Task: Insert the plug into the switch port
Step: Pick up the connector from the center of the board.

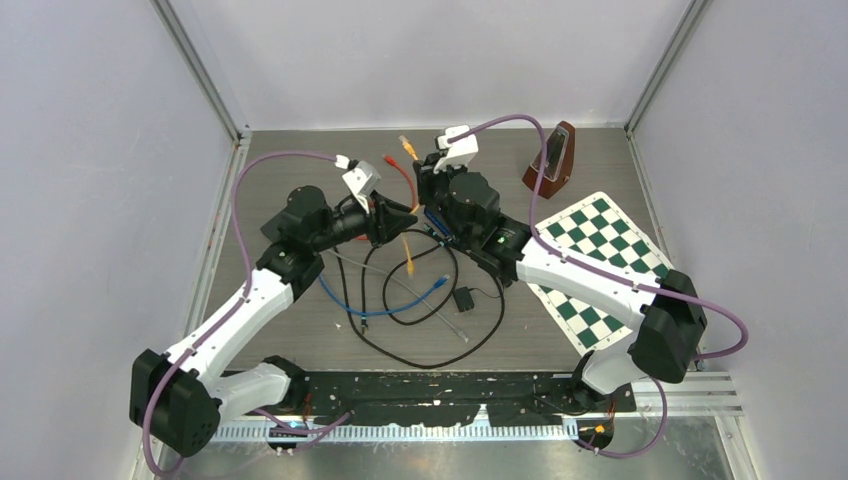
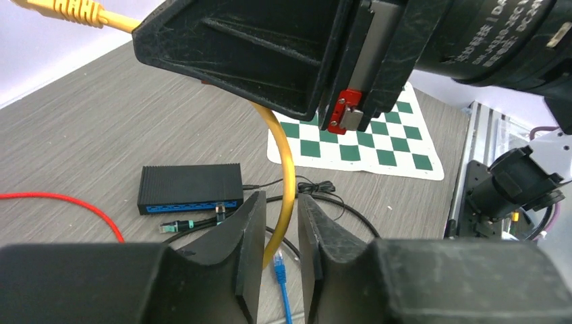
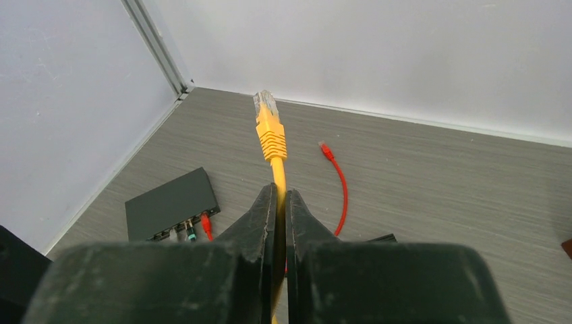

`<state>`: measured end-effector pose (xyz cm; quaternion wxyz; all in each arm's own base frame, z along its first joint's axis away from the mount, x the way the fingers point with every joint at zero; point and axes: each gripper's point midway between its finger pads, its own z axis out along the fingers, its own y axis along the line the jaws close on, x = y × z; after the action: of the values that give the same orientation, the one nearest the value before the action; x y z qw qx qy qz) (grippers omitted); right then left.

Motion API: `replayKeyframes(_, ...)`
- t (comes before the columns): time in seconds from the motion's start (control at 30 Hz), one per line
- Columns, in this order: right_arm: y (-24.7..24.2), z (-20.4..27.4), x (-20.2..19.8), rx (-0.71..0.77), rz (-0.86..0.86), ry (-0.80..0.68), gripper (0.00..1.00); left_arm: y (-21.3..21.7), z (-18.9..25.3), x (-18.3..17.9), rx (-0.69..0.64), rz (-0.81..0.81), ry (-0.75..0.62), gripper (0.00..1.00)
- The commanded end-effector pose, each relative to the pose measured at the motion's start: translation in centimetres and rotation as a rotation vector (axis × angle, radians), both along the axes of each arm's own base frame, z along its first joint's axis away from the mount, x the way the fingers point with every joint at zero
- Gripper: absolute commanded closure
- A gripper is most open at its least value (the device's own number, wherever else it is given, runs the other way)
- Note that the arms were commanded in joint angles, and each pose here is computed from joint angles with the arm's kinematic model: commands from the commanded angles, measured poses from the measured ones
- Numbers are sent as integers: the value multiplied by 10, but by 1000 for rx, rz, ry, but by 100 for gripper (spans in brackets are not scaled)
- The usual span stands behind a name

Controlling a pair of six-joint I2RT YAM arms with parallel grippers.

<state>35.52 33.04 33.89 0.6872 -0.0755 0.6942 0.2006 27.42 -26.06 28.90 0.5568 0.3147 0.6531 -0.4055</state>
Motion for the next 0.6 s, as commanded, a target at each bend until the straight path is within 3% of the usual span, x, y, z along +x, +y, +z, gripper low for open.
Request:
replayKeyframes(0.0,-11,48,-8,142,5,-35,93,-8,23,2,-19,-46,-95,87)
replayKeyframes(0.07,-13,49,-8,152,19,-31,92,-11,24,-2,-24,-79,-104,100)
replayKeyframes(0.13,-13,51,-9,164,59,-28,90,-12,21,-6,-9,-106,-115,100)
replayKeyframes(0.27,-16,59,-11,179,253,-29,72,-9,19,-19,5,-189,-162,100)
replayKeyframes(0.4,-45,64,-8,177,324,-38,78,-4,16,-19,34,-213,-170,100)
replayKeyframes(0.47,-51,67,-11,173,414,-40,65,-3,16,-23,39,-250,-178,100)
replayKeyframes(0.57,-53,69,-35,121,712,-127,45,2,20,-32,32,-327,-195,100)
